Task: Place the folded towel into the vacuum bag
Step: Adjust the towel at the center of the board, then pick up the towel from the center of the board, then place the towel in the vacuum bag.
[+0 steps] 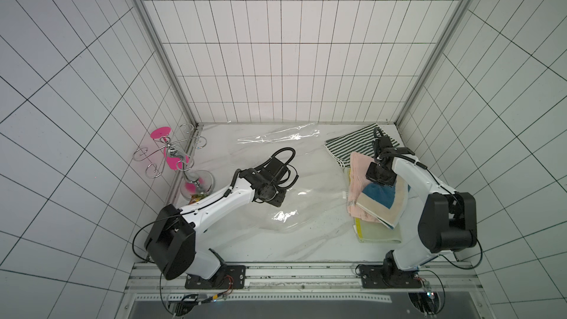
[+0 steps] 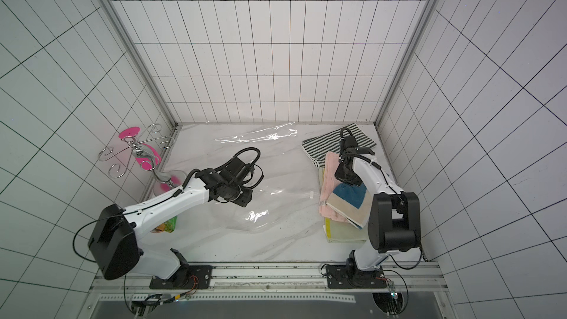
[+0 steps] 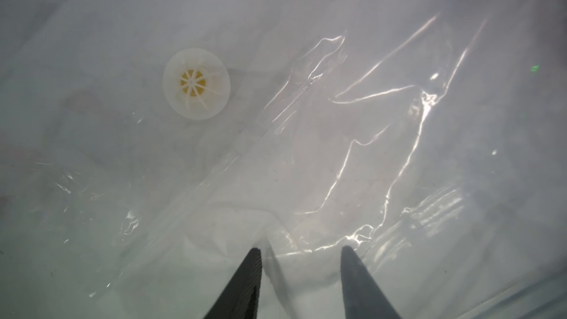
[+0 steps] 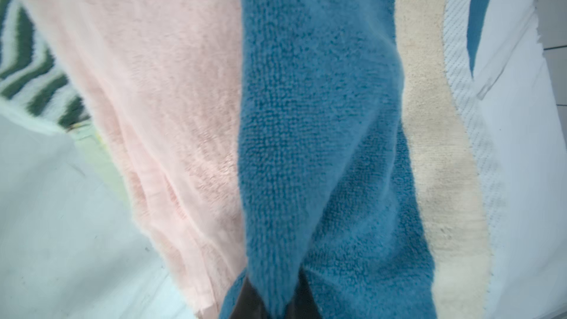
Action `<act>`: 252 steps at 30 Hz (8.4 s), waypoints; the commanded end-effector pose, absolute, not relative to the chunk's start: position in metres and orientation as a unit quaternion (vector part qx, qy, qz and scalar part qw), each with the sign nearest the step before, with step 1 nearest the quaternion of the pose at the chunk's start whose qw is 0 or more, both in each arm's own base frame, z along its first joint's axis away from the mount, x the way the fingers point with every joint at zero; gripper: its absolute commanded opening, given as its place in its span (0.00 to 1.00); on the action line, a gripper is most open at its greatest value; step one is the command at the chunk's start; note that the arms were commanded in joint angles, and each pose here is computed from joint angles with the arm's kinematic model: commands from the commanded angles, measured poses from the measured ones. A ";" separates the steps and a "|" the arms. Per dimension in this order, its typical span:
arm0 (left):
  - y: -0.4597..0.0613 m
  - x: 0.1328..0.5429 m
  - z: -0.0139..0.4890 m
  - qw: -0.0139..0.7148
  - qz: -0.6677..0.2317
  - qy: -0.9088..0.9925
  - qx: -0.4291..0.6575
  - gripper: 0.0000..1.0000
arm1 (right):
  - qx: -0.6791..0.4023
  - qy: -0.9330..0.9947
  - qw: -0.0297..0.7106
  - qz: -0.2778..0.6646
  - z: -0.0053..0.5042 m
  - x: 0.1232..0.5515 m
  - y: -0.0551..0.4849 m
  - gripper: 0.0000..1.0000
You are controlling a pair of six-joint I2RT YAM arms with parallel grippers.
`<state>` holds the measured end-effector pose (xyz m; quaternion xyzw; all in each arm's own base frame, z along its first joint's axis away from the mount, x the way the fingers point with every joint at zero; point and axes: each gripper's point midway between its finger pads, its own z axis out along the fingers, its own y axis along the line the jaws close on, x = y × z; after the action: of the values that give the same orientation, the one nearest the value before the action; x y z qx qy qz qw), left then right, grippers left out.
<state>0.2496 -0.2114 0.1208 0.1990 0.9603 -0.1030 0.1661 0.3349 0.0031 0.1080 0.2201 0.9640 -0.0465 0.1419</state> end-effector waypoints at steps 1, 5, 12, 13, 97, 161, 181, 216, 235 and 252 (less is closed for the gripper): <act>-0.220 0.252 0.161 0.189 -0.176 0.948 0.184 0.50 | 0.115 0.980 0.159 -0.019 0.133 0.344 0.050 0.04; -0.209 0.257 0.191 0.215 -0.192 0.943 0.166 0.56 | 0.008 0.990 0.141 0.003 0.135 0.327 0.106 0.03; -0.204 0.270 0.201 0.230 -0.211 0.940 0.136 0.55 | -0.064 0.995 0.079 0.009 0.091 0.279 0.142 0.03; -0.209 0.270 0.199 0.227 -0.219 0.938 0.146 0.55 | -0.066 0.995 0.077 0.009 0.084 0.279 0.143 0.04; -0.207 0.249 0.146 0.188 -0.197 0.948 0.162 0.05 | 0.100 0.990 0.018 -0.094 0.050 0.320 0.074 0.57; -0.224 0.303 0.227 0.368 -0.202 0.889 0.183 0.00 | 0.037 0.983 0.172 -0.044 0.191 0.285 0.046 0.00; -0.263 0.359 0.246 0.384 -0.174 0.884 0.200 0.00 | -0.199 0.911 0.211 0.294 0.269 0.217 0.270 0.00; -0.283 0.279 0.237 0.316 -0.283 0.872 0.245 0.00 | -0.160 0.936 0.201 0.240 0.147 0.316 0.294 0.00; -0.272 0.290 0.218 0.309 -0.279 0.884 0.212 0.00 | -0.394 0.852 0.293 0.184 0.145 0.266 0.358 0.00; -0.249 0.321 0.173 0.289 -0.263 0.909 0.144 0.00 | -0.268 0.923 0.200 0.192 0.103 0.261 0.314 0.90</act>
<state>0.3054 -0.2428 0.1587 0.1502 0.9195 -0.2521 0.2617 0.2709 0.3206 0.0793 -0.2751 0.9268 0.1625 0.1974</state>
